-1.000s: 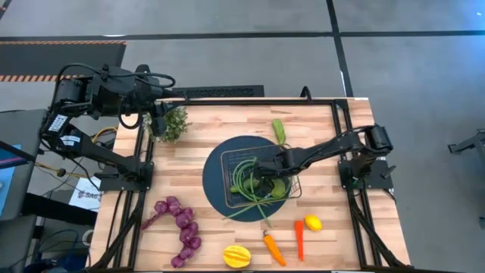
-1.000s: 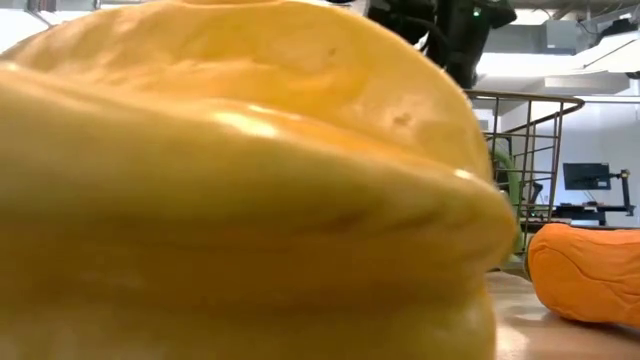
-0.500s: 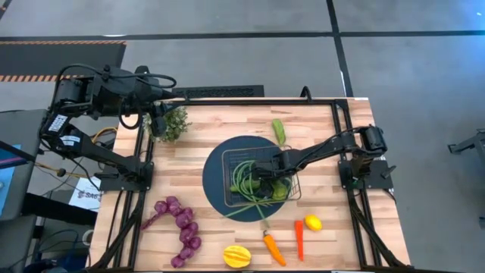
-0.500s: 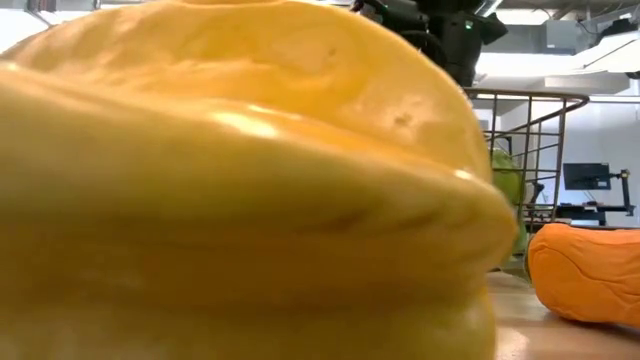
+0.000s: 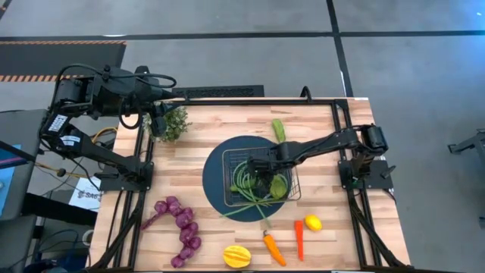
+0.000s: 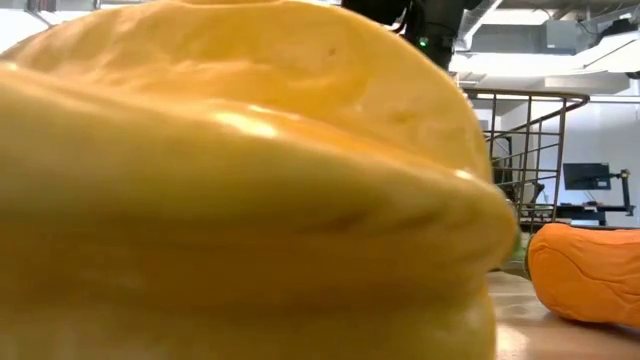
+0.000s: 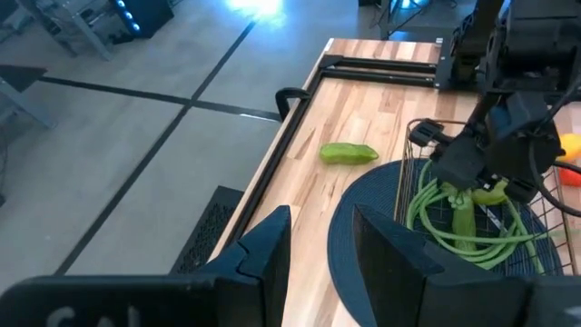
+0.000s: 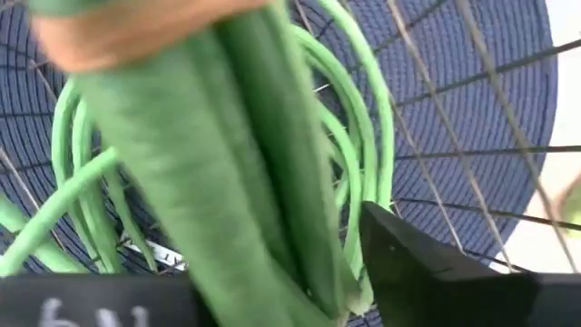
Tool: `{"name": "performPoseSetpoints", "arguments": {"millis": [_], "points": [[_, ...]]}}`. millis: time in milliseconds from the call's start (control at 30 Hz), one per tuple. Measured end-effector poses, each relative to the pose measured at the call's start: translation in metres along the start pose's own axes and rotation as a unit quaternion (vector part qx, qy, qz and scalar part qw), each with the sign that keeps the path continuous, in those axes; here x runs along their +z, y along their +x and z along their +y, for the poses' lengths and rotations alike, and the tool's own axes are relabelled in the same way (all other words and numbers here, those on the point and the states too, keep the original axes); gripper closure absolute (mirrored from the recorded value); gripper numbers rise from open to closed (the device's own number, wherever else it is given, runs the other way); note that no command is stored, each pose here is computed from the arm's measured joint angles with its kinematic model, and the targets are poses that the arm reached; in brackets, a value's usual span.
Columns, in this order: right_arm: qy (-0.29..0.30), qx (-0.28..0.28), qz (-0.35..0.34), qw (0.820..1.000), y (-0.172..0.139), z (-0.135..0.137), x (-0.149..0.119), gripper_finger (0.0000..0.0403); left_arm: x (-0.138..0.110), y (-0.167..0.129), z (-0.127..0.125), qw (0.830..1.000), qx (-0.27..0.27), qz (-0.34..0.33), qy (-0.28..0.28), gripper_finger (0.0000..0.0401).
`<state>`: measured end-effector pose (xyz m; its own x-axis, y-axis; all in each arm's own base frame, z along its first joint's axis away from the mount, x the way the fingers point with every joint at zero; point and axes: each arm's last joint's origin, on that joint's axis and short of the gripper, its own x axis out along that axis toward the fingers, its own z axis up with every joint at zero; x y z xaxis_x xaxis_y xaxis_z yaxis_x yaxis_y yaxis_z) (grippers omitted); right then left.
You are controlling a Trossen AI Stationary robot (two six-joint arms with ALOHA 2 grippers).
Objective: Build produce basket
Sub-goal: Put the green beans into the gold wire basket
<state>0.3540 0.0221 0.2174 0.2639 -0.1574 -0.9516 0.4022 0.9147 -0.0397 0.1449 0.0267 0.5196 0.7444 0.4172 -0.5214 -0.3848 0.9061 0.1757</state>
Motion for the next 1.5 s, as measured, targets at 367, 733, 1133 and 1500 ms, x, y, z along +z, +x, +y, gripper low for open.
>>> {"name": "performPoseSetpoints", "arguments": {"millis": [367, 733, 1133, 1500], "points": [[0.024, 0.001, 0.033, 0.999, -0.002, -0.003, -0.004, 0.0152, -0.002, 0.000, 0.000, 1.000, -0.001, 0.010, 0.005, 0.0289], [-0.015, 0.007, -0.002, 1.000, -0.038, 0.012, 0.010, 0.0147, -0.002, 0.000, 0.000, 1.000, 0.001, 0.010, 0.006, 0.0289], [-0.023, -0.019, 0.031, 0.999, -0.011, 0.009, 0.015, 0.0147, -0.002, 0.000, 0.000, 1.000, 0.000, 0.010, 0.006, 0.0289], [-0.007, -0.013, 0.053, 0.998, 0.002, 0.002, 0.020, 0.0147, -0.002, 0.000, 0.000, 1.000, -0.001, 0.010, 0.017, 0.0289]]}}
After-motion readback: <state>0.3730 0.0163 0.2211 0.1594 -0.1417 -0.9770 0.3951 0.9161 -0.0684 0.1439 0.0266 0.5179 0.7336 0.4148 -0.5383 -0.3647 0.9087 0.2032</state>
